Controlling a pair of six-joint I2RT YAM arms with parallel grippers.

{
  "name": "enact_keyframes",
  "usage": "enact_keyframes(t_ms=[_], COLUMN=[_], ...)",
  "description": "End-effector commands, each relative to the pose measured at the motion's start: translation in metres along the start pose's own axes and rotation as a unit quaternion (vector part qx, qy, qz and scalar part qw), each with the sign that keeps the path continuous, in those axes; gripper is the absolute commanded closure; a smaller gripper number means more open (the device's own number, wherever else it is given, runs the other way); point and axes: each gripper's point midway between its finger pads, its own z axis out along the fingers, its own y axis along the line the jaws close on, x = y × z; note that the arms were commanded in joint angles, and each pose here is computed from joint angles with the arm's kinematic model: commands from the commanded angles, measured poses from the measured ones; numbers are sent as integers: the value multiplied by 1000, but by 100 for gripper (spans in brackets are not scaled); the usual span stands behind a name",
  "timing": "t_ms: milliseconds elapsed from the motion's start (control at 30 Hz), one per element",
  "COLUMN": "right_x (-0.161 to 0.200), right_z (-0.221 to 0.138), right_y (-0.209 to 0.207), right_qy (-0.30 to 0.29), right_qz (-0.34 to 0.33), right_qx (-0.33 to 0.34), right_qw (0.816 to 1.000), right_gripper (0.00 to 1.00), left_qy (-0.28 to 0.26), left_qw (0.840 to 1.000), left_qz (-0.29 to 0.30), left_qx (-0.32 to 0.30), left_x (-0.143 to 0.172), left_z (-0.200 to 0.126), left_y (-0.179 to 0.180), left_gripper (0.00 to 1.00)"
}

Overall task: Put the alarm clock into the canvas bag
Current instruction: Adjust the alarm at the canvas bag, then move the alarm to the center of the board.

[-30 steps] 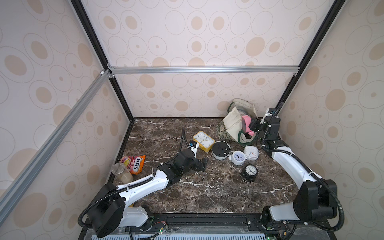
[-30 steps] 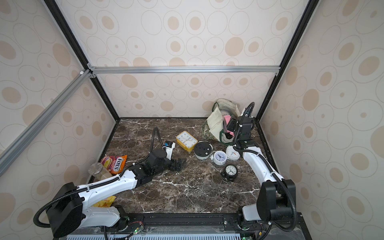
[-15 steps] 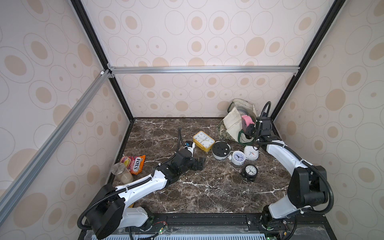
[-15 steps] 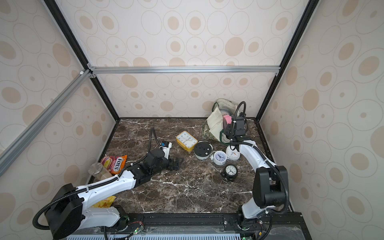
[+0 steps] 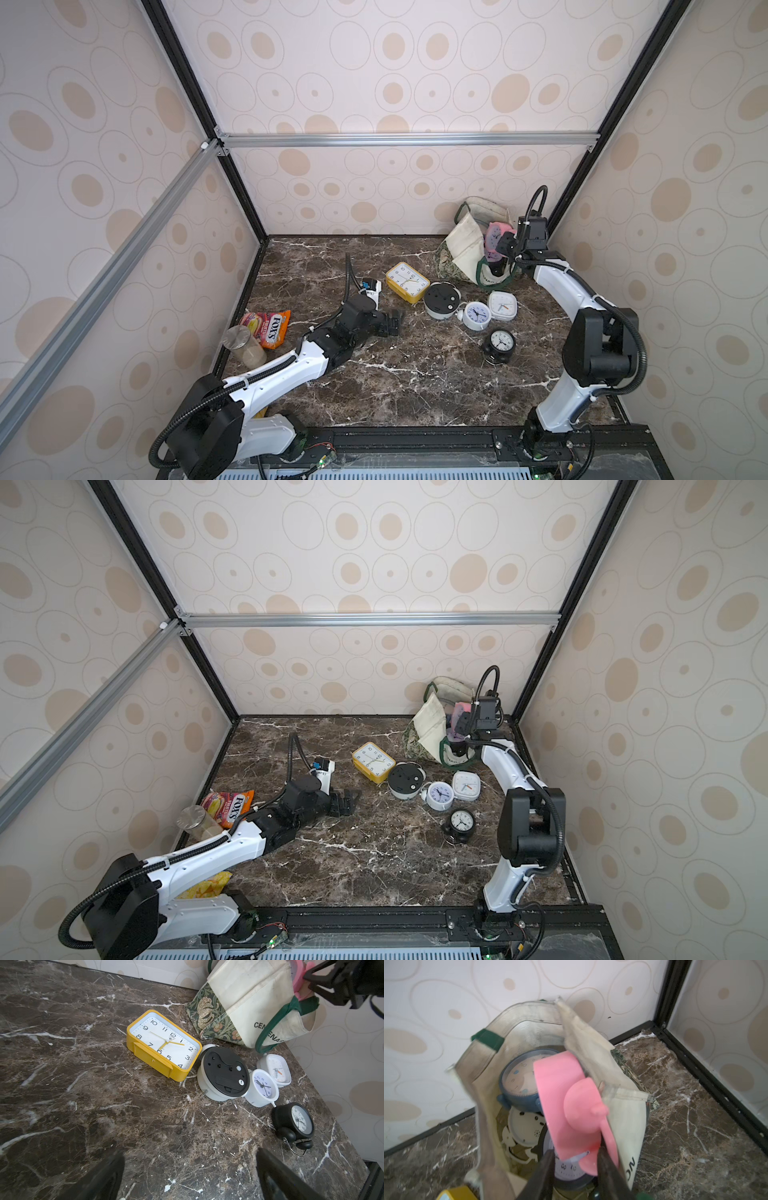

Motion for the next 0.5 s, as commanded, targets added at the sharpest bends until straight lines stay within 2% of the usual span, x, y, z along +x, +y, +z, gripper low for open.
enact_keyframes(t_ms=[0, 167, 233, 367, 467], right_x=[-21, -3, 26, 100, 141], right_z=[-36, -83, -98, -104, -90], right_y=[32, 85, 111, 138, 146], right_qy=[-40, -29, 8, 105, 161], right_qz=[-23, -68, -94, -113, -115], right_qx=[-69, -164, -208, -263, -271], right_qw=[997, 984, 974, 952, 942], right_gripper=[53, 32, 20, 8, 2], left_qy=[12, 31, 41, 51, 62], left_qw=[1000, 998, 997, 995, 992], left_qz=[-20, -46, -59, -81, -106], left_qx=[6, 10, 14, 8, 12], left_x=[-3, -11, -15, -26, -34], left_z=[7, 25, 35, 56, 76], left_y=[3, 15, 20, 33, 39], left_gripper=[2, 2, 2, 2, 2])
